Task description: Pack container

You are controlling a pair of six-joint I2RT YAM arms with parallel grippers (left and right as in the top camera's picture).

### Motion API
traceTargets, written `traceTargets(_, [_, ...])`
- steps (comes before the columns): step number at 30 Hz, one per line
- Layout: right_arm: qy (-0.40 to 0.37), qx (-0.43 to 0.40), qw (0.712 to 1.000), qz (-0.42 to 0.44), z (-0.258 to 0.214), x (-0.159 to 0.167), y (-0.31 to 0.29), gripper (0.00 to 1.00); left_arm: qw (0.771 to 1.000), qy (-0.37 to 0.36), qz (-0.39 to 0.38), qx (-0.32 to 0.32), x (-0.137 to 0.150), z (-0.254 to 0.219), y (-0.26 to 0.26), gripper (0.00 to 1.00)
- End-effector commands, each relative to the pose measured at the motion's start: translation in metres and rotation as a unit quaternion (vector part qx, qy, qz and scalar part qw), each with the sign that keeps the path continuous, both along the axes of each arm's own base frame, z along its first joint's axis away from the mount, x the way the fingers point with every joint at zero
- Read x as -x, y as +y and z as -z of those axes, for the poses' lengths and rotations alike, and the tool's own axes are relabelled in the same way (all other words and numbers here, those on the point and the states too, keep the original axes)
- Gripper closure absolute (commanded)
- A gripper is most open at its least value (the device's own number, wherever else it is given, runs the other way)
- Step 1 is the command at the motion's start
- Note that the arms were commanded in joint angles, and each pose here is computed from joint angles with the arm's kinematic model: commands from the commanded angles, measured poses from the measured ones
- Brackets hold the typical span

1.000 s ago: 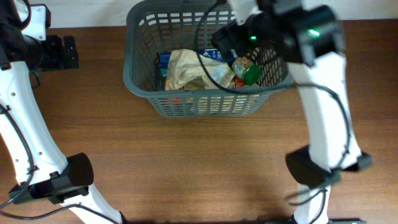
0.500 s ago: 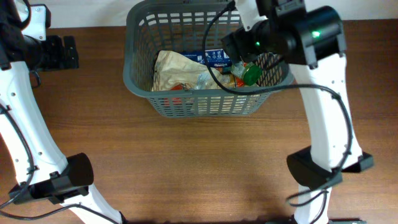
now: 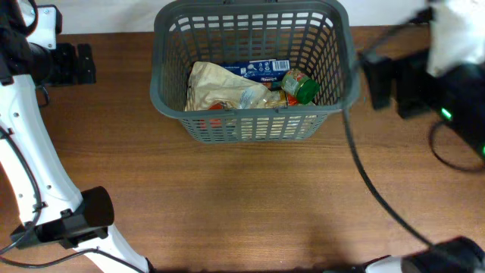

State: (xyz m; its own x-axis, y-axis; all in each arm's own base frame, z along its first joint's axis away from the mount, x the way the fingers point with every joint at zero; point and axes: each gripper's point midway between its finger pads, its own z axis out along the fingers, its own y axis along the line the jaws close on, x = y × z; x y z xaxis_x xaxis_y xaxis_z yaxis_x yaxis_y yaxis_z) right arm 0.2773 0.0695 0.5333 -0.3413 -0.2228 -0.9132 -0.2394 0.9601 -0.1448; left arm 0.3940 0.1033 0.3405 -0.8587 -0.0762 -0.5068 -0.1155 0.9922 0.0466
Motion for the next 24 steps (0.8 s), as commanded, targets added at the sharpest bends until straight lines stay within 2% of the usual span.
traceTargets(1, [-0.014, -0.007, 1.000, 0.011, -0.008, 0.012, -0.007, 0.01, 1.000, 0.000, -0.006, 0.002, 0.001, 0.000, 0.000, 0.01])
traceTargets(7, [-0.037, -0.008, 0.999, 0.020, -0.019, 0.030, -0.018, 0.01, 1.000, 0.000, -0.006, 0.002, 0.001, 0.000, 0.000, 0.01])
traceTargets(18, [-0.030, 0.050, 0.987, 0.151, -0.012, 0.047, -0.072, 0.01, 1.000, 0.000, -0.006, 0.002, 0.001, 0.000, 0.000, 0.01])
traceTargets(22, [-0.052, 0.037, 0.984, 0.168, -0.022, 0.061, -0.084, 0.01, 1.000, 0.000, -0.006, 0.002, 0.001, 0.000, 0.000, 0.01])
traceTargets(24, [-0.088, 0.014, 0.981, 0.171, -0.037, 0.072, -0.089, 0.01, 1.000, 0.000, -0.006, 0.002, 0.001, 0.000, 0.000, 0.01])
